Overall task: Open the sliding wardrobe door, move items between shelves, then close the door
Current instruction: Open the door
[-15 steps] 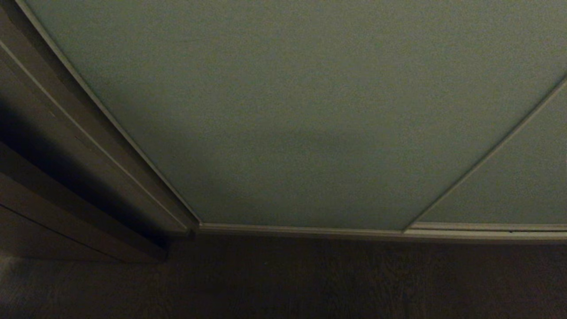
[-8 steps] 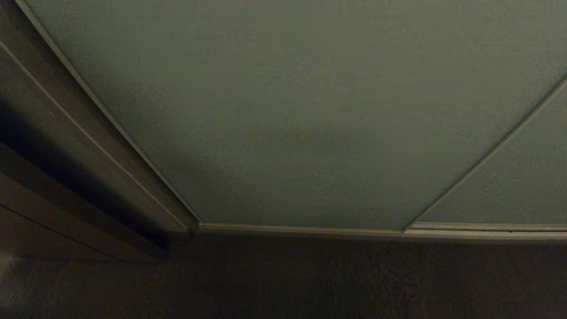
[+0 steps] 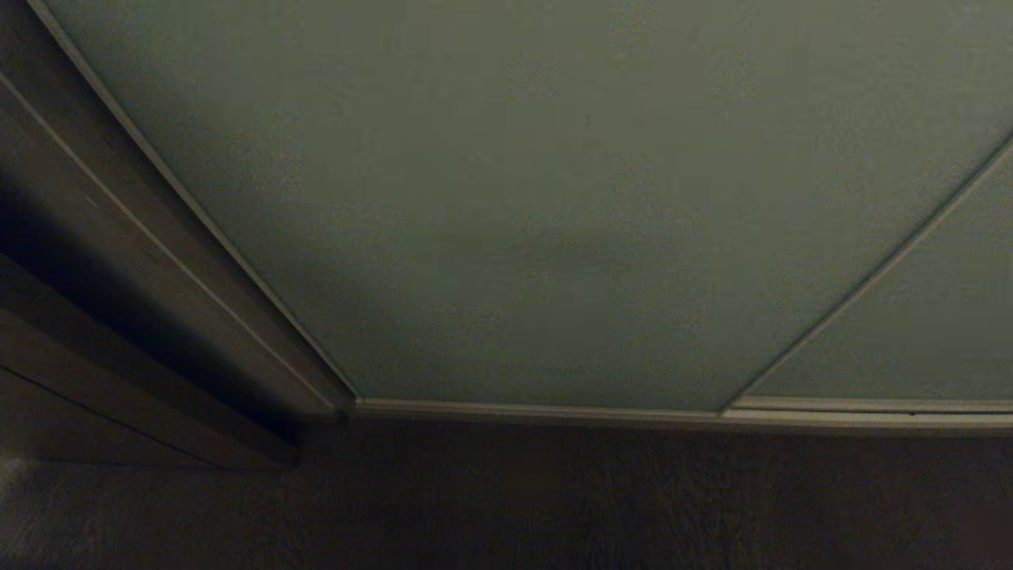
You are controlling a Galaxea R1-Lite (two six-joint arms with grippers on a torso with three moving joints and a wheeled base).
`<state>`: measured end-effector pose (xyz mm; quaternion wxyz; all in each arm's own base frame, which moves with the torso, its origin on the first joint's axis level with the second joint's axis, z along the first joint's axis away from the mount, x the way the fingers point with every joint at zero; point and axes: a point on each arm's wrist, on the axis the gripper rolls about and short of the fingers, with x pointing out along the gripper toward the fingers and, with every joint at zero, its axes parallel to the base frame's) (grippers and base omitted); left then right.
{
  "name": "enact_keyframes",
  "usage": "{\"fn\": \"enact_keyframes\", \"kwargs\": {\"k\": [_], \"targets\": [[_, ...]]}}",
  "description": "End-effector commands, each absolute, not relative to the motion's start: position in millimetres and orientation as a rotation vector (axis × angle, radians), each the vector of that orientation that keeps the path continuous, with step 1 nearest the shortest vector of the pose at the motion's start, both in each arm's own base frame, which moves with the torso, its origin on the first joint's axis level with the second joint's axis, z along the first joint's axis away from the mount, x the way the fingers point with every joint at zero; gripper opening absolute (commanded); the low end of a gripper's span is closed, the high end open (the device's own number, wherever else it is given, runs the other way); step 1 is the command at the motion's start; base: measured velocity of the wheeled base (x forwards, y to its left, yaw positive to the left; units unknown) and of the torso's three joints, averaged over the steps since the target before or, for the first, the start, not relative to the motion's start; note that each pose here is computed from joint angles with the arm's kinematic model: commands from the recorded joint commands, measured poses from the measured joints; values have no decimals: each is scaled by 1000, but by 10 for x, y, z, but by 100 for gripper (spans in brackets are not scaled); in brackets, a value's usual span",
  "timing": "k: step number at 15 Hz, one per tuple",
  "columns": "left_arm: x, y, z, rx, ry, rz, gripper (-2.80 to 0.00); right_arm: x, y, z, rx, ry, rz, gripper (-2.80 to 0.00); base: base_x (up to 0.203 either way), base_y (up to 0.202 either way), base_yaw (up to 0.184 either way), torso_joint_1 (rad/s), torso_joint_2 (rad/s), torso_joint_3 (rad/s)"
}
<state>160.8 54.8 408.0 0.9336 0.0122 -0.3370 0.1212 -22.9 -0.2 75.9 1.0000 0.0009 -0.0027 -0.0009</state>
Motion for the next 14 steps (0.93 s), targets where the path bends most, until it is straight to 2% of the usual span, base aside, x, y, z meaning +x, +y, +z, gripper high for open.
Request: {"fn": "enact_keyframes", "kwargs": {"k": [1, 14], "targets": [[1711, 568, 4108, 20, -667, 234, -280, -230, -2, 759, 2, -8, -2, -280, 0, 0, 0, 0, 0, 0], [2017, 612, 4205, 20, -620, 165, -280, -230, -2, 759, 2, -8, -2, -280, 0, 0, 0, 0, 0, 0]]}}
